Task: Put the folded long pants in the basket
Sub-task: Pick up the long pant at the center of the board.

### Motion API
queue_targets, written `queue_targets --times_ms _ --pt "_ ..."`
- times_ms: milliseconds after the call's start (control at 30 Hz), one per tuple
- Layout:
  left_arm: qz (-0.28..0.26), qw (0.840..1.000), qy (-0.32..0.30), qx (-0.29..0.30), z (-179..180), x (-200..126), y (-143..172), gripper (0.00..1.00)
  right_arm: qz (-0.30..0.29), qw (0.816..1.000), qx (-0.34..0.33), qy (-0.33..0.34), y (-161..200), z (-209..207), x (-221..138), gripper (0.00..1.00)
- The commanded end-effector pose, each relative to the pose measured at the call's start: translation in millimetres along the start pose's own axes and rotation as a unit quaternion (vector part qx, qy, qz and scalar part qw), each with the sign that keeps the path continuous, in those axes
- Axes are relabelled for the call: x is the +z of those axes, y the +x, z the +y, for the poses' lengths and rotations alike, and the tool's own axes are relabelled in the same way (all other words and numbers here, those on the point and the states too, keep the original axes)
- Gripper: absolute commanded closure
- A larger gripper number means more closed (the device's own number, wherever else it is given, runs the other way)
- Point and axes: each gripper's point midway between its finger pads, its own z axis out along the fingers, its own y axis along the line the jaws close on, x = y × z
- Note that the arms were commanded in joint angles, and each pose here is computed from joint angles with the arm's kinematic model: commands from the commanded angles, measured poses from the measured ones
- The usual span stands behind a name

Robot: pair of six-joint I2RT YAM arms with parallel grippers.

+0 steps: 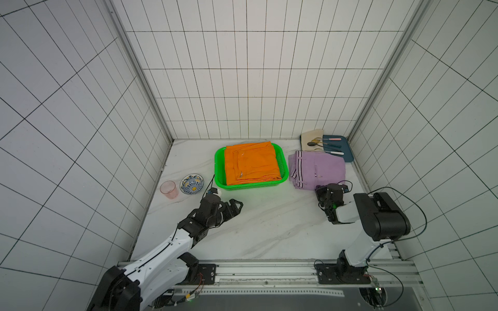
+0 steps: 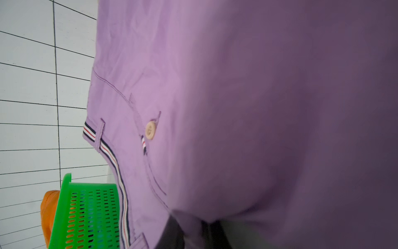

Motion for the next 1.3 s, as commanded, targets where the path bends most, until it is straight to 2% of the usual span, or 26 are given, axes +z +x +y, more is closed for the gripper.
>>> queue_targets --times_ms 0,200,400,533,767,1000,1133,1267 --pt "-0.013 1.000 0.010 0.012 -8.4 -1.6 -7.1 0.07 0.064 0.997 0.005 0.051 28.1 -34.5 -0.6 1.00" --pt "-0.007 1.000 0.011 0.011 -8.2 0.3 -5.1 0.07 0.051 0.997 0.011 0.052 23.9 -36.5 -23.8 1.00" --pt "-0.006 1.000 0.016 0.006 -9.4 -1.3 -3.7 0.08 0.090 0.989 0.022 0.119 36.3 -52.6 -66.2 1.00" --pt "-0.005 1.000 0.026 0.003 -12.6 -3.8 -2.7 0.07 0.099 0.983 0.017 0.155 40.2 -64.1 -106.6 1.00" --pt "0.012 0.998 0.056 0.008 -25.9 0.2 8.1 0.07 0.116 0.986 -0.041 0.109 58.9 -58.6 -157.0 1.00" --pt "0.061 0.995 0.076 0.016 -44.4 32.8 35.8 0.07 0.172 0.980 -0.070 0.074 89.9 -56.5 -179.3 1.00" --pt "0.081 0.995 0.053 0.018 -46.8 59.7 54.6 0.08 0.212 0.972 -0.076 0.066 108.4 -57.5 -183.7 1.00" --pt "0.090 0.996 0.023 0.001 -41.1 82.7 71.9 0.08 0.212 0.972 -0.083 0.060 118.1 -62.4 -178.3 1.00"
